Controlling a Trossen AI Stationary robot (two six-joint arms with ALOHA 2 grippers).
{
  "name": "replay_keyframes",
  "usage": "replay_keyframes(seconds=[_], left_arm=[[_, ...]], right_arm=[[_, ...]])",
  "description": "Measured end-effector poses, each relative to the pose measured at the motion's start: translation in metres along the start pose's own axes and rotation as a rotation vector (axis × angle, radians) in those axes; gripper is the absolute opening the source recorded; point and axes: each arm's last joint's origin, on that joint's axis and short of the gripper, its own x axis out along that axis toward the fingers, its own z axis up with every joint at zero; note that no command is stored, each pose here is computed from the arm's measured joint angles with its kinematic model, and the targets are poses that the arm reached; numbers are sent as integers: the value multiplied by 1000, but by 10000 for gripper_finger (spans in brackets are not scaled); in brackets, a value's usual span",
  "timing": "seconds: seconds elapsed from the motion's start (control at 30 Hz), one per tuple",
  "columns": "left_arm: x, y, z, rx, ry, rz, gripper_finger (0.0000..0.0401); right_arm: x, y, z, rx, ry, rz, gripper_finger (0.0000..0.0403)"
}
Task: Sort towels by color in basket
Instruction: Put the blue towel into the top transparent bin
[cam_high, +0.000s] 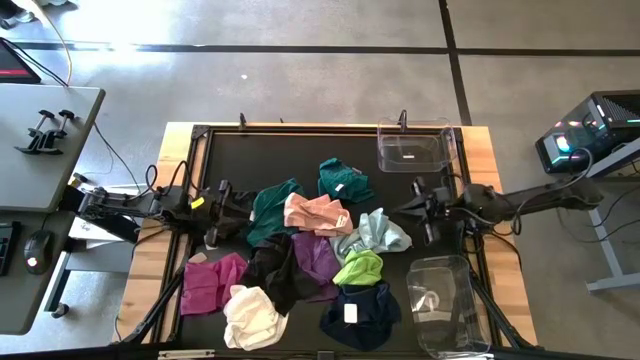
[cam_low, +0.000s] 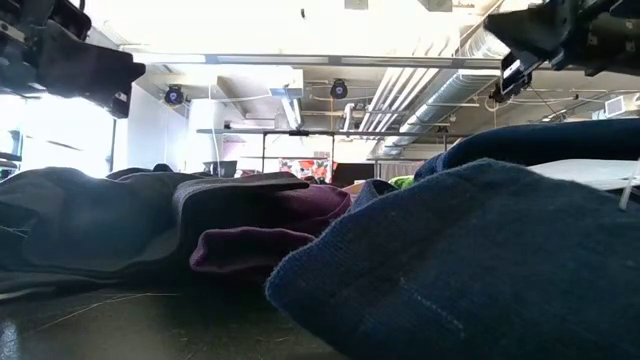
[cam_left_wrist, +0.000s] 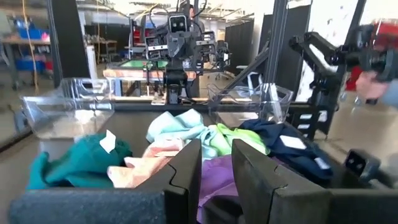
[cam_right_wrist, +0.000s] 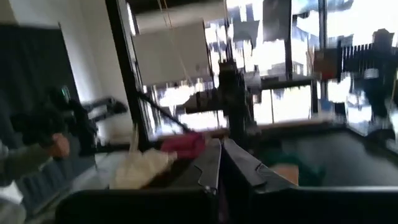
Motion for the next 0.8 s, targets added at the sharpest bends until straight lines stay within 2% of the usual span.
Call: replay_keyframes(seconds=[0.13, 0.33, 0.5, 0.63, 0.8], left_arm=[[0, 0, 0, -82, 0, 0, 78], [0, 0, 0, -84, 0, 0, 78], [0, 1, 0, -84, -5, 24, 78], [0, 1, 0, -83, -7, 25, 78], [0, 1, 1, -83, -11, 26, 78]], right_arm=[[8, 1, 8, 78, 246, -51, 38], [13, 3, 22, 161, 620, -151, 113], [26, 4, 26, 149, 820, -195, 182], [43, 3, 17, 103, 948, -196, 228], [65, 0, -6, 44, 1093, -180, 246]])
